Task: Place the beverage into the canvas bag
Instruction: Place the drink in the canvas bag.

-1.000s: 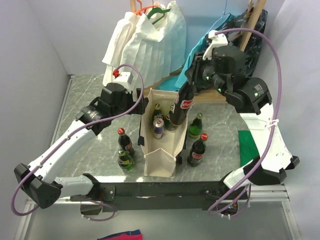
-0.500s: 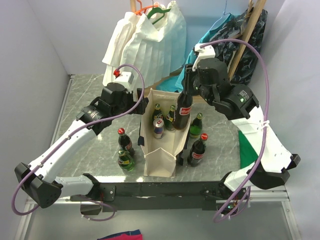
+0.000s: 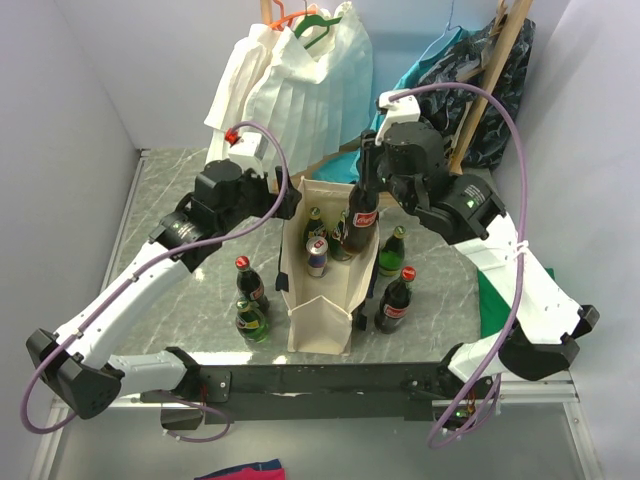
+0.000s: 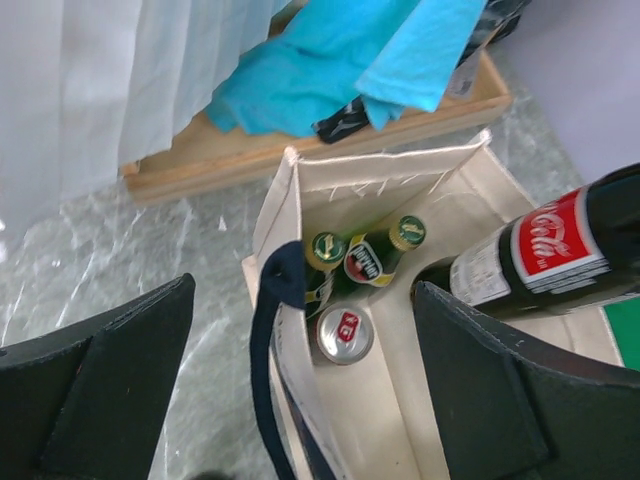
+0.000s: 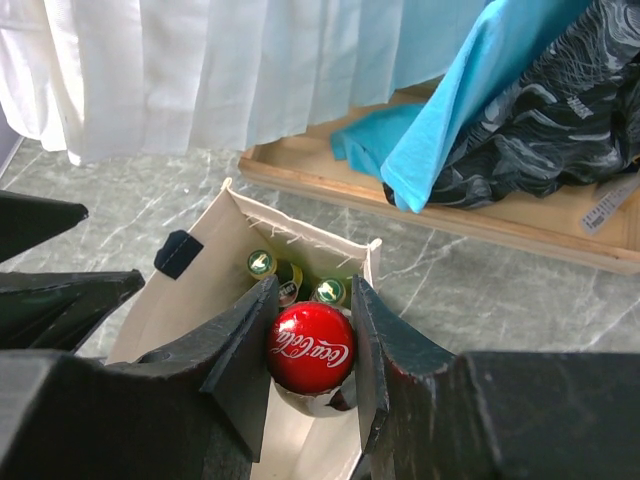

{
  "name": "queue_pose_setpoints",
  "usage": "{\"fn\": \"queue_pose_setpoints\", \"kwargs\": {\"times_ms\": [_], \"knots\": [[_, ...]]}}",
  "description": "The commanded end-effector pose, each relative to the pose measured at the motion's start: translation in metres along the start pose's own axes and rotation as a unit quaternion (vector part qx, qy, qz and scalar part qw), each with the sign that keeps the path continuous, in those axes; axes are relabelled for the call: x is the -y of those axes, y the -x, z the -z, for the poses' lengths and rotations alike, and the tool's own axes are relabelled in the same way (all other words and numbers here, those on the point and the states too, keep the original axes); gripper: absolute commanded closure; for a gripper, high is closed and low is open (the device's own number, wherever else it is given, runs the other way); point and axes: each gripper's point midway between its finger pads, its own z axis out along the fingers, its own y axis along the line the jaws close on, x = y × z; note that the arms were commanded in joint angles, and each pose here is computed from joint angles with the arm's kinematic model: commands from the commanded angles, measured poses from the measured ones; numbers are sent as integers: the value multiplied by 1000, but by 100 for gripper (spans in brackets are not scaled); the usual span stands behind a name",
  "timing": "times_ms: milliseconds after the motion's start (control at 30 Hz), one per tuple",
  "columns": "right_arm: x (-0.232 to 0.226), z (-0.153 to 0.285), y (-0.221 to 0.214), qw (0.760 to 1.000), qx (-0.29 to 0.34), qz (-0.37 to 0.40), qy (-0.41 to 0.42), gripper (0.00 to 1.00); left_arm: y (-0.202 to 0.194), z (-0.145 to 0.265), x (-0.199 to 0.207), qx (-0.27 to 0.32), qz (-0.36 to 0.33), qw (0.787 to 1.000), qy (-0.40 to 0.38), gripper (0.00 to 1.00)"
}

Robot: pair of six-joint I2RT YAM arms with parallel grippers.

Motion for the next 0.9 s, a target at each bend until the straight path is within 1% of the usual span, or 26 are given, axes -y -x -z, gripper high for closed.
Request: {"fn": "queue_pose_setpoints", "kwargs": {"times_ms": [0, 333, 433, 467, 600, 733, 867], "knots": [[5, 43, 94, 981, 172, -84, 20, 100, 39, 10, 17, 56, -8, 998, -37, 4], [2, 35, 83, 982, 166, -87, 16, 100, 46, 2, 16, 69, -6, 997, -29, 4], [-1, 32, 80, 984, 159, -85, 16, 100, 46, -2, 14, 79, -5, 997, -24, 4], [-2, 30, 78, 984, 158, -84, 16, 100, 52, -2, 16, 94, -4, 995, -29, 4], [-1, 28, 79, 982, 166, -85, 10, 100, 52, -11, 16, 101, -1, 994, -30, 4], [0, 25, 74, 982, 169, -84, 6, 100, 49, -20, 20, 97, -3, 994, -40, 4], [1, 22, 69, 982, 168, -89, 3, 100, 42, -30, 24, 81, -5, 996, -49, 4]]}}
